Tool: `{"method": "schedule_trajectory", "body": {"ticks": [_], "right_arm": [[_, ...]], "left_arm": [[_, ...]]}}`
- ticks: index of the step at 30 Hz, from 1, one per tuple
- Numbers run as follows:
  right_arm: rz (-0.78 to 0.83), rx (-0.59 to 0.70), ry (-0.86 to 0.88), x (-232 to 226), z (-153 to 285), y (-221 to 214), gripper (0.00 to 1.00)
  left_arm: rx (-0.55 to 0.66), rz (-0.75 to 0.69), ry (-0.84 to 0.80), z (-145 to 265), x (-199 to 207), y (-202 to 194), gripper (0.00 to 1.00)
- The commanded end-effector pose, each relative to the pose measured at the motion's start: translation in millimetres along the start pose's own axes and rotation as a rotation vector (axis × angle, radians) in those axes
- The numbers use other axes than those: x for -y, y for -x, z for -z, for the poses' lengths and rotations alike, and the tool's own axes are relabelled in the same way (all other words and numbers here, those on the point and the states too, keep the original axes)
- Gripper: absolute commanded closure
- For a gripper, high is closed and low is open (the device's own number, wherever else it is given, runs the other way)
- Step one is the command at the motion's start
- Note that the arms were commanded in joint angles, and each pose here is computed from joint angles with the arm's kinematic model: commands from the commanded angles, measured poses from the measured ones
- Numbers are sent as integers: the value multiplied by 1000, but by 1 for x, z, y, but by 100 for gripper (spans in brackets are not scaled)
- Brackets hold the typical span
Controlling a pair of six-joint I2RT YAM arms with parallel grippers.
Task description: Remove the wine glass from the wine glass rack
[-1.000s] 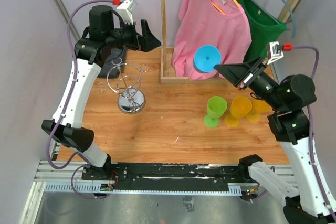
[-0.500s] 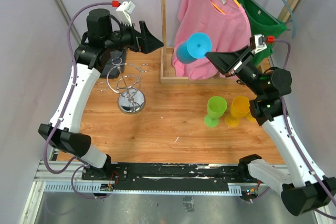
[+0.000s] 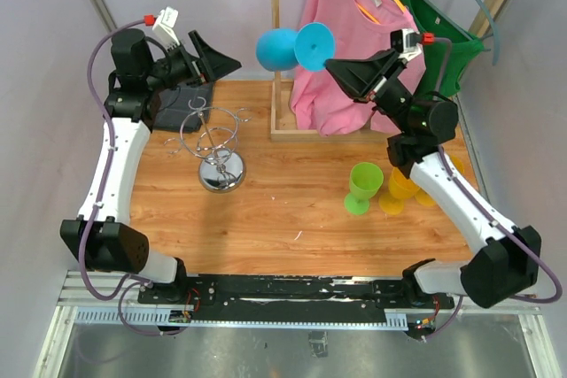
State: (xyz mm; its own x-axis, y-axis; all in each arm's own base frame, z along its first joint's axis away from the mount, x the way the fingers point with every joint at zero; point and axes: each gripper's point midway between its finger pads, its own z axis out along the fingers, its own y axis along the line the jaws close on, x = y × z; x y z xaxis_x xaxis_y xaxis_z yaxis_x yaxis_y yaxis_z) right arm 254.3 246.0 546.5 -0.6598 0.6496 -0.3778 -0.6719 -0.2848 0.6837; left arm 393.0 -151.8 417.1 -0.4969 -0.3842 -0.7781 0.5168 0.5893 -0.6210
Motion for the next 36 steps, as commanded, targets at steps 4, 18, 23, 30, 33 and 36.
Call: {"method": "schedule_trajectory", "body": {"ticks": [4, 18, 23, 30, 33, 36], "right_arm": [[7, -37, 255, -48, -24, -17, 99], [-19, -14, 323, -39, -27, -13, 99], [-42, -13, 337, -30, -30, -13, 99], [-59, -14, 349, -25, -31, -13, 99], [-59, -18, 356, -27, -32, -13, 99], [-55, -24, 365, -31, -33, -13, 99]], "left_arm": [[86, 22, -201, 17, 57, 22, 1], [172, 117, -358, 53, 71, 33, 1], [162, 120, -422, 58, 84, 35, 1], [139, 63, -532, 59, 112, 41, 3], [116, 41, -563, 52, 120, 37, 3], [110, 47, -561, 43, 114, 35, 3]]}}
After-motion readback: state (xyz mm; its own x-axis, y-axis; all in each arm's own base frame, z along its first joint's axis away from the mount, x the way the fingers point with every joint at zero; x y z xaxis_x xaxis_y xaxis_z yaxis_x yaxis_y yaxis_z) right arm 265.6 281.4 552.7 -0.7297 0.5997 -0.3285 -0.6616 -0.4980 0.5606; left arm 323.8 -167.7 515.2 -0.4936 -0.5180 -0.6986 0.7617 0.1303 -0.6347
